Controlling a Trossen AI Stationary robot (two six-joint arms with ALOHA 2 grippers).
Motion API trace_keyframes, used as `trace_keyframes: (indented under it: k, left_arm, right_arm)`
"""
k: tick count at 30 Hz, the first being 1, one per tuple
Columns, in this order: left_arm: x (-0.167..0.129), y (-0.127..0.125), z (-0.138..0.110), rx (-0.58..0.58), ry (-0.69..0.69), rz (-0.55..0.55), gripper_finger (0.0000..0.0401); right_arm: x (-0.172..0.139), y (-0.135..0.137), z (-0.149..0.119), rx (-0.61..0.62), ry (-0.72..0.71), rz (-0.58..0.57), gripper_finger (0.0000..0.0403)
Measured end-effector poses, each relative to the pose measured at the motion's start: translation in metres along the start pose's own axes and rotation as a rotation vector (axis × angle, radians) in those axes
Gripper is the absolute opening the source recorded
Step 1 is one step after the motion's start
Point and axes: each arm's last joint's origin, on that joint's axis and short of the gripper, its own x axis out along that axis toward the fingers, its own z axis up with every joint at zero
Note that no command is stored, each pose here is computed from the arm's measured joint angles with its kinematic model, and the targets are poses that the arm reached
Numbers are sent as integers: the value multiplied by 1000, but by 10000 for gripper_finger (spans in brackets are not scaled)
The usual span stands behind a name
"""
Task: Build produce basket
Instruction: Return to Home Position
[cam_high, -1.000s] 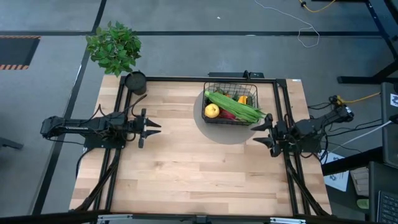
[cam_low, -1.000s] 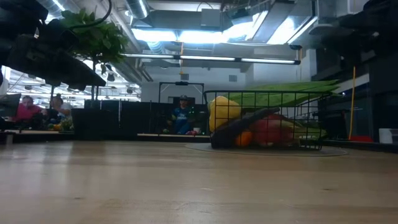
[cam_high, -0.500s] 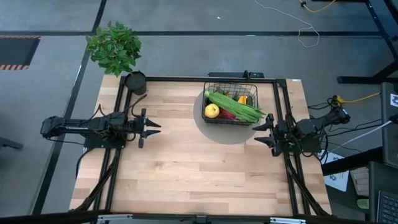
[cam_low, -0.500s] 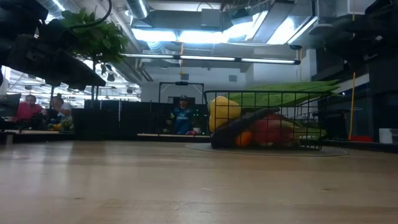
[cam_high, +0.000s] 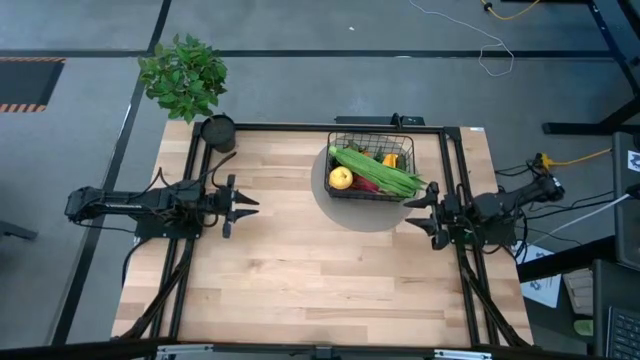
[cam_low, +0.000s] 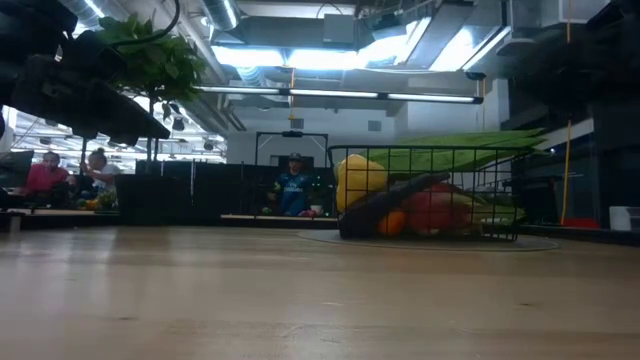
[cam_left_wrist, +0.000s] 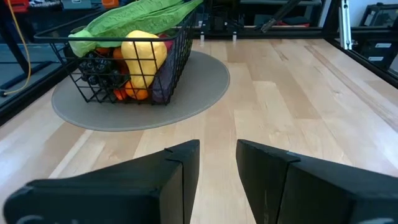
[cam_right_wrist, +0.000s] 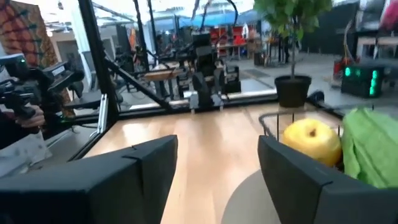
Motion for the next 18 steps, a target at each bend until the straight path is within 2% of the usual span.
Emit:
trace_keyframes:
  k: [4, 12, 18]
  left_arm:
    - [0, 0, 0, -1, 0, 0, 98]
    - [0, 0, 0, 36, 0, 1, 98]
    - [0, 0, 0, 54, 0, 1, 98]
  right_arm:
    - [2, -3, -1, -49, -23, 14, 220]
    - [5, -15, 1, -72, -37, -111, 220]
    - [6, -21, -1, -41, 0, -4, 220]
